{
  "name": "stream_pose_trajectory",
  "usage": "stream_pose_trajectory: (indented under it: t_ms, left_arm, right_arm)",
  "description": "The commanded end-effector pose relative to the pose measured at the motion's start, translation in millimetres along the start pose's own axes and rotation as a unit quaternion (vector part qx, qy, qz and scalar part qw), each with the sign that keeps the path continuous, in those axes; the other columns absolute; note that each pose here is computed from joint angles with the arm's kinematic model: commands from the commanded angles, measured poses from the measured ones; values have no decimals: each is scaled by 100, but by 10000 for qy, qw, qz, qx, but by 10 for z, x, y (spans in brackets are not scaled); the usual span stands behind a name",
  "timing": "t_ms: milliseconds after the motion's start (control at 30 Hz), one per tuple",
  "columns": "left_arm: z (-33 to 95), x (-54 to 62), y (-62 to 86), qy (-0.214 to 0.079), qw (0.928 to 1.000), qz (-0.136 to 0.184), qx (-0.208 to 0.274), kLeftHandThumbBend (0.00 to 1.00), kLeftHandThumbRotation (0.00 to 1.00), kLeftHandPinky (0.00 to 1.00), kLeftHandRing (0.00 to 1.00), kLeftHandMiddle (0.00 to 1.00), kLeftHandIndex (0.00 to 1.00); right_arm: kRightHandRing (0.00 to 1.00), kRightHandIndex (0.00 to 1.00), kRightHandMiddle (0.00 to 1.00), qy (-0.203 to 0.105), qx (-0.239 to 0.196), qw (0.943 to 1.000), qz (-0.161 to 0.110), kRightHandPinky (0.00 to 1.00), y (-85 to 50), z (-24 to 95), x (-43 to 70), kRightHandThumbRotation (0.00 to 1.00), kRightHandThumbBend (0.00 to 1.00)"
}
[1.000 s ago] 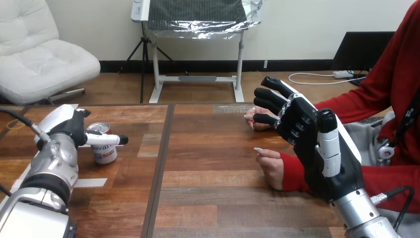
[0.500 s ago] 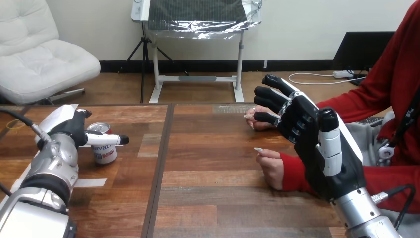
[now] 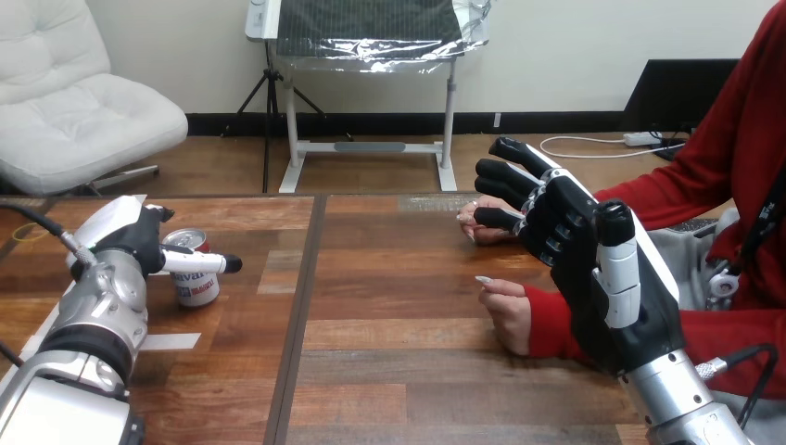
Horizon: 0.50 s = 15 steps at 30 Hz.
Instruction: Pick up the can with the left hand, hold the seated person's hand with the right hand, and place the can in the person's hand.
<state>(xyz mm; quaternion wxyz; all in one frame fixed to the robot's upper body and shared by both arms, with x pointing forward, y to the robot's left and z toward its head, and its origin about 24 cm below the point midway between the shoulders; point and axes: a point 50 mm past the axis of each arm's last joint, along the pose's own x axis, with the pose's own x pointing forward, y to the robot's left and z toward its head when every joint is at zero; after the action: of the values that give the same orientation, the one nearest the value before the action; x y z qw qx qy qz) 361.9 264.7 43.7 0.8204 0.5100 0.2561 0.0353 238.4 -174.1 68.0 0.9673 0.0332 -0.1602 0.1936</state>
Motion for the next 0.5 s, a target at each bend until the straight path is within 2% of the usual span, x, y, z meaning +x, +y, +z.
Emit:
stream_pose_trajectory:
  t_ms: [0,467]
  left_arm:
    - [329,9,193,-444,9987,240,79,98,42,85,91,92,90]
    - [374,8,161,-424,9972,3,615,91,48,82,90,91,89]
  right_arm:
    - [87,88,86,-394,-137,9991,123,80,15,156,87,100,88]
    - [87,88,86,-430,-138,9989,138,80,23,169,78,100,87]
